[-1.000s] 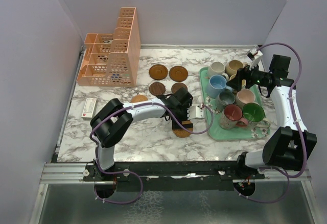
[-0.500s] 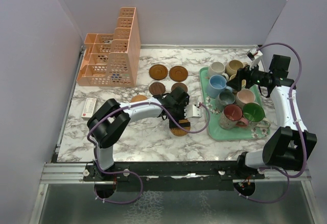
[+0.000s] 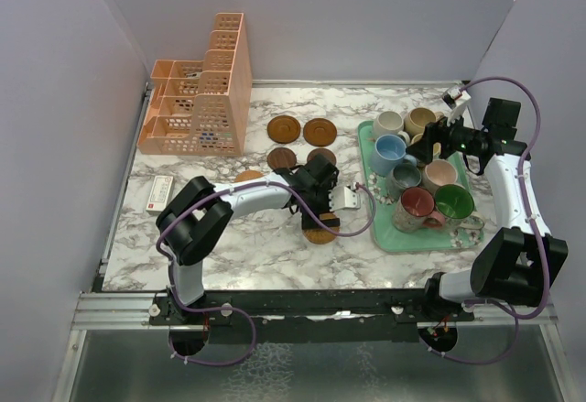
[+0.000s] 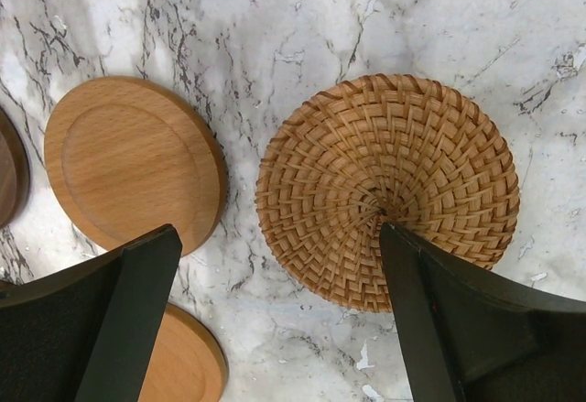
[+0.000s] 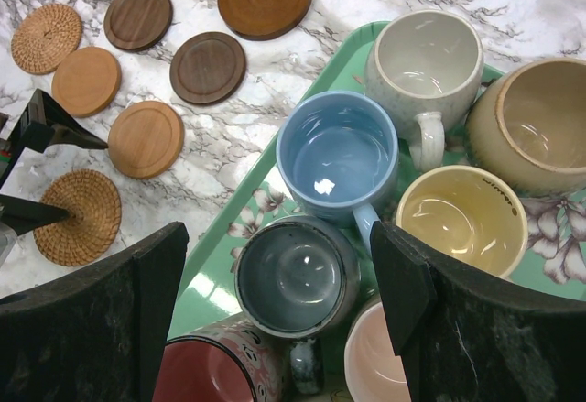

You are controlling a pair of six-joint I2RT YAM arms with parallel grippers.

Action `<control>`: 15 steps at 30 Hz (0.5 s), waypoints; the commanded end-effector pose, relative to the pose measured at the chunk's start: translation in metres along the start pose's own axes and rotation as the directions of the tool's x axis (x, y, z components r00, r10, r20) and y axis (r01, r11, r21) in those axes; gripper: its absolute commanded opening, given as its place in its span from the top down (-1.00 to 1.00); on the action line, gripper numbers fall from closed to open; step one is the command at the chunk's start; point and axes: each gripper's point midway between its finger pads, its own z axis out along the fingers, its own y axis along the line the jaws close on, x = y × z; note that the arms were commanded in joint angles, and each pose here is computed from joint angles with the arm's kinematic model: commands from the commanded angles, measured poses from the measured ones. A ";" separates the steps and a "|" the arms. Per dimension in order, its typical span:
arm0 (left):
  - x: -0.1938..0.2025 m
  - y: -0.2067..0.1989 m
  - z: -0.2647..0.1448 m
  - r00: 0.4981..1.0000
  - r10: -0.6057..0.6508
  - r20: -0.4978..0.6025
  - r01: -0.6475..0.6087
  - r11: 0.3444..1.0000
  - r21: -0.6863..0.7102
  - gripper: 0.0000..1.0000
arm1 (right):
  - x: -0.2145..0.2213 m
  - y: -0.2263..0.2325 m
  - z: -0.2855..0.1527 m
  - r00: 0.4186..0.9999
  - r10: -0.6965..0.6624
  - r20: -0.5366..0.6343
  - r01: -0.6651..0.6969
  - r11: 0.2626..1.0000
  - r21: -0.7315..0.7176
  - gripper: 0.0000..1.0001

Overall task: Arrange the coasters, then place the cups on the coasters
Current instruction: Move the coaster to the center of the board.

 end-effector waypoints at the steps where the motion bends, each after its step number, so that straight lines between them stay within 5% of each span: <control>1: -0.021 0.007 -0.016 0.998 -0.022 0.057 0.023 1.000 -0.006 -0.90 | -0.002 0.005 0.002 1.000 -0.014 0.012 0.015 1.000 -0.028 -0.64; 15: -0.027 0.031 -0.066 0.985 -0.082 0.150 0.096 0.991 -0.090 -0.96 | 0.001 0.002 0.003 1.000 -0.013 0.004 0.013 1.000 -0.019 -0.64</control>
